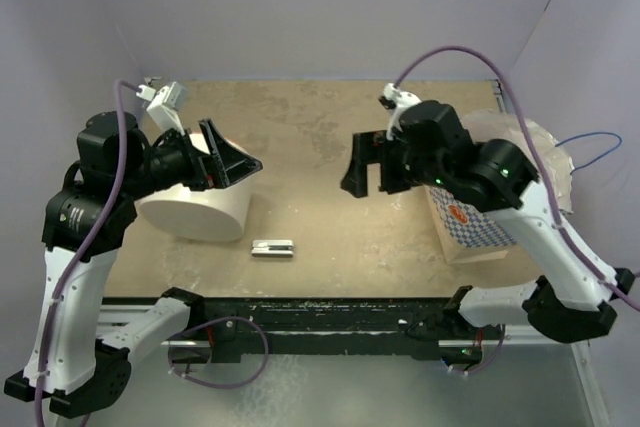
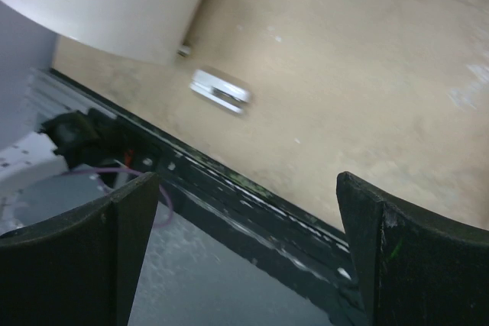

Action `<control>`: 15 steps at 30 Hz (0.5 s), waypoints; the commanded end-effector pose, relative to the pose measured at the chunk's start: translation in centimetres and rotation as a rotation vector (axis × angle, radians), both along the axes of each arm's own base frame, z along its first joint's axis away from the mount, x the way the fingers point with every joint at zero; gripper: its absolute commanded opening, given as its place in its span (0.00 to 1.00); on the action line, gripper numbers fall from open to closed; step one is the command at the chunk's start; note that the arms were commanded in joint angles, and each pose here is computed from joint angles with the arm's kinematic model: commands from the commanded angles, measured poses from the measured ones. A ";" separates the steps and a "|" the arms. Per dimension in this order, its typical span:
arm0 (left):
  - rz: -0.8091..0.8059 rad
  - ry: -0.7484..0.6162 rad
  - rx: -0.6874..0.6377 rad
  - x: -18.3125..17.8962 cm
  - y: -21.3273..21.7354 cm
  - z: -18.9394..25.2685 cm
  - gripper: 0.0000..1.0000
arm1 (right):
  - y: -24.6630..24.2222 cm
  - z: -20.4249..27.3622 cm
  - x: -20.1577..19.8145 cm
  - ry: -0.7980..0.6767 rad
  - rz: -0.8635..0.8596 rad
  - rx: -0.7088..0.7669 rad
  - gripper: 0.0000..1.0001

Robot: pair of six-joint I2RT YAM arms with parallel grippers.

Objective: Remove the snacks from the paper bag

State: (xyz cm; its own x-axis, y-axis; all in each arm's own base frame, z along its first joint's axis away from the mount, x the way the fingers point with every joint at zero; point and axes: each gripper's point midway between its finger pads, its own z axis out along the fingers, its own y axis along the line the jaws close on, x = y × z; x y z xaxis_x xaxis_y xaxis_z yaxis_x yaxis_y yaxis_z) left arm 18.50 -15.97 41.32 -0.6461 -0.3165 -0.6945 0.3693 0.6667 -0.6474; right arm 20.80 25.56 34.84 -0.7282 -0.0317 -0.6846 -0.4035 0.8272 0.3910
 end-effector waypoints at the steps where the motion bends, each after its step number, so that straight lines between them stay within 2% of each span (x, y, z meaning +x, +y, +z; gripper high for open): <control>1: -0.083 -0.025 -0.087 0.6 -1.9 1.0 0.99 | -7.5 -3.1 -2.3 0.043 -0.114 -0.267 1.00; 6: -0.105 -0.022 -0.101 1.1 -2.4 0.8 0.99 | -10.2 0.8 -2.9 -0.105 -0.066 -0.292 1.00; 10: -0.108 -0.021 -0.113 0.7 -2.4 0.8 0.99 | -13.7 3.2 -0.9 -0.250 -0.214 -0.382 1.00; 15: -0.083 -0.031 -0.076 -0.2 -1.5 0.9 0.99 | -16.4 3.9 1.3 -0.316 -0.416 -0.486 1.00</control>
